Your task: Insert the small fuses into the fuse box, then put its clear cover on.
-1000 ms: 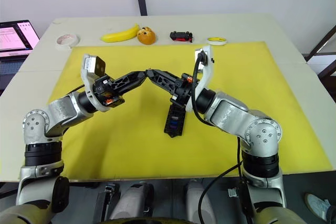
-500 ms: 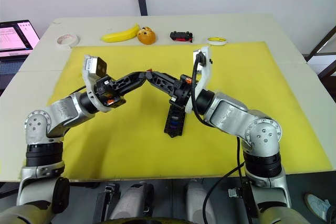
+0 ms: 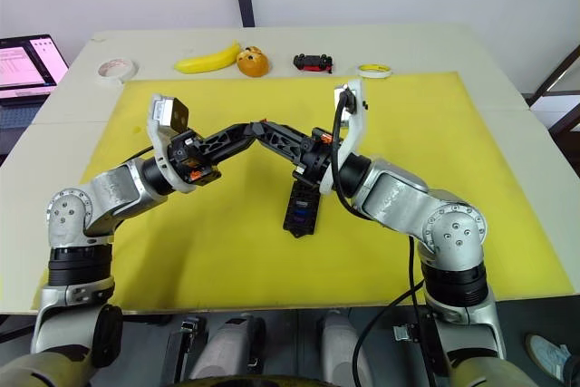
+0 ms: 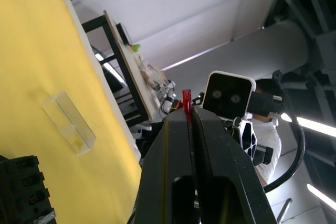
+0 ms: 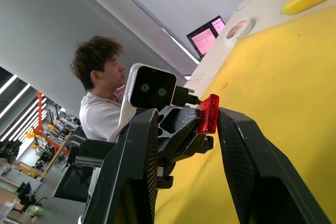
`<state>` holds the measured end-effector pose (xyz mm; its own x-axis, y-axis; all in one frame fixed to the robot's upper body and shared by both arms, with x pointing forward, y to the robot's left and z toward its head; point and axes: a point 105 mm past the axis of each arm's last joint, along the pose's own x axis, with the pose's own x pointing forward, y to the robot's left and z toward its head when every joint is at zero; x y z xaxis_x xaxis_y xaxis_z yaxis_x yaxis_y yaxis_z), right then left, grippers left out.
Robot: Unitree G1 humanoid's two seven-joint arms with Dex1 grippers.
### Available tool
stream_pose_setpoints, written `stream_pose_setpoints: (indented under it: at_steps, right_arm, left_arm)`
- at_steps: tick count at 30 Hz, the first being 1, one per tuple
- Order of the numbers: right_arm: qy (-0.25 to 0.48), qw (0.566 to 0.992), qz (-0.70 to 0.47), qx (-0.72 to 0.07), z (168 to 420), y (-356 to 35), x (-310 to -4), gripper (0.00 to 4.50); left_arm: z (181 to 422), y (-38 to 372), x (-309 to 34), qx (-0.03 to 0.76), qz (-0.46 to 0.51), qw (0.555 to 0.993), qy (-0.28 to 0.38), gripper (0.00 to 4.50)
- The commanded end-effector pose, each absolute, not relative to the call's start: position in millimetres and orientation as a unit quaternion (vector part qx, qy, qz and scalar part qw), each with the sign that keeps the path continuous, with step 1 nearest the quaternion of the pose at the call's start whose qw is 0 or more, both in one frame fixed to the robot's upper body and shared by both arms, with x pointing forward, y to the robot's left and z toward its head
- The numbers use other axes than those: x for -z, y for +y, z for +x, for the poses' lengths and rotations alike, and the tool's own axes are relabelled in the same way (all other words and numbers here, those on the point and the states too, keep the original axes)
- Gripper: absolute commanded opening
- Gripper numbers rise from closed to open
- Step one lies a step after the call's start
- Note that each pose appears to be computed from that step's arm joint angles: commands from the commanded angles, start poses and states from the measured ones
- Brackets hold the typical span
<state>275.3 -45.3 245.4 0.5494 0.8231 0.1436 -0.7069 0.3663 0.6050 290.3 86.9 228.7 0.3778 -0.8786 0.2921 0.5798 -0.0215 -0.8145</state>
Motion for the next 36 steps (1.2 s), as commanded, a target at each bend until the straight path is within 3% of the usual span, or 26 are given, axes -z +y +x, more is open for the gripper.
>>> stream_pose_setpoints:
  at_steps: [1,15,16,36]
  right_arm:
    - [0.075,0.814,0.324,-0.476,269.6,-46.7,-254.9,1.79]
    - [0.076,0.816,0.327,-0.471,270.6,-48.3,-254.2,1.79]
    - [0.076,0.816,0.327,-0.471,270.4,-48.3,-254.3,1.27]
    - [0.079,0.815,0.334,-0.468,271.0,-50.1,-253.7,1.27]
  left_arm:
    - [286.2,86.8,-242.2,0.551,-0.47,0.676,0.136,0.0]
    - [286.0,86.1,-242.8,0.551,-0.47,0.677,0.134,0.0]
    - [285.9,86.1,-242.7,0.551,-0.469,0.677,0.135,0.0]
    - [285.2,86.2,-241.5,0.55,-0.471,0.676,0.135,0.0]
